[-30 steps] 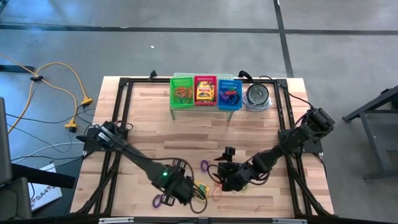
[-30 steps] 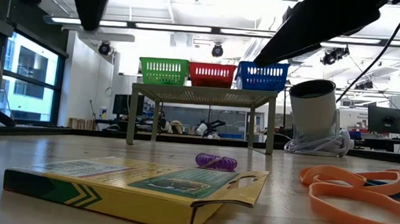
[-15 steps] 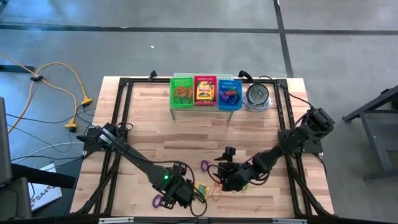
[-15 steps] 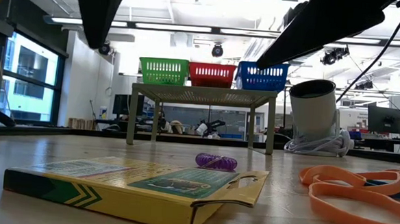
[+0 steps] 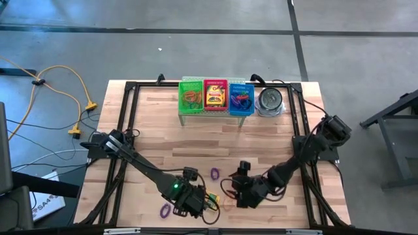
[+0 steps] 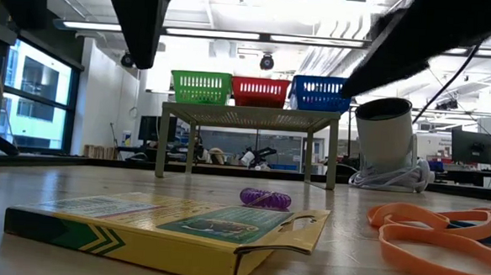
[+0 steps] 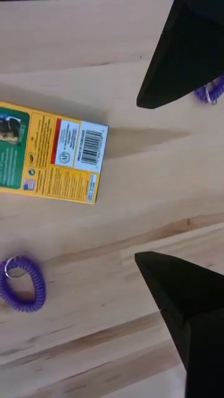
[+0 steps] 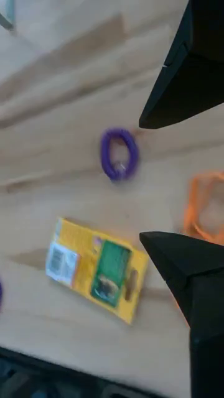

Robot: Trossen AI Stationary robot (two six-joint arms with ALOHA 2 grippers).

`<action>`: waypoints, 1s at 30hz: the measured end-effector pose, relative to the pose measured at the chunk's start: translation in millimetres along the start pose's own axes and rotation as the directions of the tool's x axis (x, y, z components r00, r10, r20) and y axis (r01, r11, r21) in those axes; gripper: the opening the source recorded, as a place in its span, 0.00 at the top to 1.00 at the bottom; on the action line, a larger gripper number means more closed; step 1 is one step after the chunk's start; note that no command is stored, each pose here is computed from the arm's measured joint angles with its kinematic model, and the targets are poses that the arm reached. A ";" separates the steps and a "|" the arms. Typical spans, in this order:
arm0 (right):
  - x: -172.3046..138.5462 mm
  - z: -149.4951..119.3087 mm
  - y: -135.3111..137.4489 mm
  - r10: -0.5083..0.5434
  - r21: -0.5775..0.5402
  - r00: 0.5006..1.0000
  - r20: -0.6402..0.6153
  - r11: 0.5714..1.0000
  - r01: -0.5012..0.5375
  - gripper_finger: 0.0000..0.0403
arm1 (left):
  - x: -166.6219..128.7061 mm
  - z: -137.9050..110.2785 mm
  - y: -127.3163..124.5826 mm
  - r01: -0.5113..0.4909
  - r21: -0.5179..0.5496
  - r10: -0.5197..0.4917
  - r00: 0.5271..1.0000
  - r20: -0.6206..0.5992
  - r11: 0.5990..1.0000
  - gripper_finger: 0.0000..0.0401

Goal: Pick & Place Office Desk Supplies
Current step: Put the yellow crayon box into the red bin on the shelf

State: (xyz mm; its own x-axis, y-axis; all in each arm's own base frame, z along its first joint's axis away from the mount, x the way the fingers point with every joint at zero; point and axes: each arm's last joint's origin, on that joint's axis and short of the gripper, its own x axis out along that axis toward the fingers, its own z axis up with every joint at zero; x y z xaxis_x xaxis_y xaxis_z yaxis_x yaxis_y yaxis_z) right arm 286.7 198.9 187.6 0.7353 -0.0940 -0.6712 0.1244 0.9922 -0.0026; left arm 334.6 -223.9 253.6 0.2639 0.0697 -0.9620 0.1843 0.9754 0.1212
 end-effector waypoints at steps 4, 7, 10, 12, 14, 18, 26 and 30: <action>-1.5 -11.9 16.0 0.027 0.052 1.000 0.006 0.998 -0.027 0.32 | -2.4 0.7 -11.8 0.024 0.047 -0.027 0.998 0.050 0.999 0.03; -4.7 -19.5 27.5 0.033 0.084 0.999 0.036 0.996 -0.036 0.32 | -7.2 3.3 -31.8 0.077 0.193 -0.106 0.984 0.141 0.978 0.03; -9.7 -29.4 38.7 0.040 0.097 0.998 0.052 0.994 -0.045 0.32 | -11.9 4.6 -47.1 0.108 0.283 -0.171 0.964 0.206 0.953 0.03; -15.1 -33.7 46.1 0.060 0.117 0.996 0.069 0.991 -0.068 0.32 | -12.3 3.7 -49.0 0.111 0.286 -0.174 0.963 0.206 0.952 0.03; -21.5 -37.4 52.8 0.066 0.133 0.993 0.098 0.988 -0.079 0.32 | -7.7 3.0 -47.5 0.110 0.271 -0.168 0.965 0.200 0.956 0.03; -35.0 -45.5 65.2 0.064 0.142 0.984 0.165 0.986 -0.088 0.32 | 12.4 -2.2 -41.8 0.103 0.246 -0.147 0.975 0.167 0.964 0.03; -53.6 -63.4 85.5 0.115 0.177 0.969 0.217 0.972 -0.155 0.32 | 42.0 -4.3 -39.8 0.188 0.241 -0.241 0.947 0.214 0.952 0.03; -48.1 -77.5 94.8 0.105 0.165 0.965 0.239 0.975 -0.147 0.32 | 35.1 -6.4 -35.2 0.145 0.223 -0.196 0.954 0.226 0.964 0.03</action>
State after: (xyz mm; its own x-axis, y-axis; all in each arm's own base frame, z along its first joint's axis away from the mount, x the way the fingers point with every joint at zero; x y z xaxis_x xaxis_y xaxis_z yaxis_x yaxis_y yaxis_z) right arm 211.4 303.8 162.2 0.8823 -0.0061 -0.4706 0.1231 0.9681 0.2183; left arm 331.3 -254.5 214.0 0.4299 -0.1718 -0.8864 0.4269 0.9037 0.0319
